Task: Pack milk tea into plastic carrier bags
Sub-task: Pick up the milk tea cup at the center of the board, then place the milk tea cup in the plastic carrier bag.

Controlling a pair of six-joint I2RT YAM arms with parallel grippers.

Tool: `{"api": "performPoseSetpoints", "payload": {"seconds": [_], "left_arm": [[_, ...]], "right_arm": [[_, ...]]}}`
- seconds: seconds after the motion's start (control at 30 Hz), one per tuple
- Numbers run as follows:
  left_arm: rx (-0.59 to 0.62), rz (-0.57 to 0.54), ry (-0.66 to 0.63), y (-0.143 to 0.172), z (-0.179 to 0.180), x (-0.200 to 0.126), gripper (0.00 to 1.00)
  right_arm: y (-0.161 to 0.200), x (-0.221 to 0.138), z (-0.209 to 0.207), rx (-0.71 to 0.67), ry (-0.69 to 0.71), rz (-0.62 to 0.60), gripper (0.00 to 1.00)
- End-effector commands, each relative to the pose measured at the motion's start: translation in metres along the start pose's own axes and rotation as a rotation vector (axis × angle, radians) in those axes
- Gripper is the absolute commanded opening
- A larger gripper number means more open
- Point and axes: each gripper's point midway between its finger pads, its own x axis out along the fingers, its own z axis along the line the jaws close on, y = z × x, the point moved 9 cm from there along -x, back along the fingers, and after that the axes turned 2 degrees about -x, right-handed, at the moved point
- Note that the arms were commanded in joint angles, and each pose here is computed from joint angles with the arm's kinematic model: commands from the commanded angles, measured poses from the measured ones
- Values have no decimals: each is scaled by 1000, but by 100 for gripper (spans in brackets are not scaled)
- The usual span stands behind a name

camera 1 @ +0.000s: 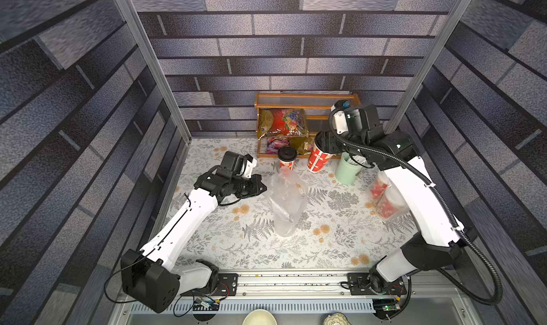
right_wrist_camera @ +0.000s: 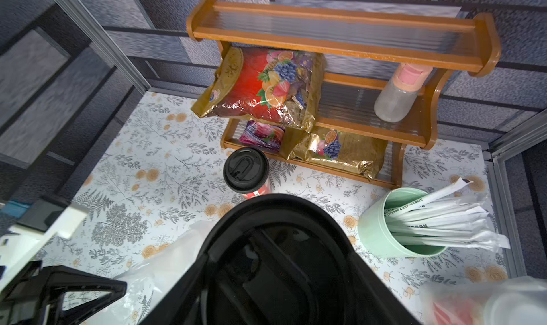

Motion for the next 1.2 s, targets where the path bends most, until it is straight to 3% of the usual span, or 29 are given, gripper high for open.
{"api": "performPoseSetpoints", "payload": {"seconds": [0.0, 0.17, 0.4, 0.83, 1.17], "left_arm": [[6, -4, -12, 2, 2, -6, 0], [5, -3, -15, 3, 3, -6, 0], [3, -9, -44, 5, 6, -8, 0], [4, -4, -64, 7, 8, -11, 0], [8, 0, -48, 7, 4, -12, 0]], "right_arm": [[-1, -26, 10, 20, -49, -2, 62], [-6, -49, 33, 15, -141, -45, 62], [-5, -51, 73, -19, -257, -40, 62], [41, 14, 118, -53, -266, 92, 60], [52, 55, 130, -48, -178, 1, 59]]}}
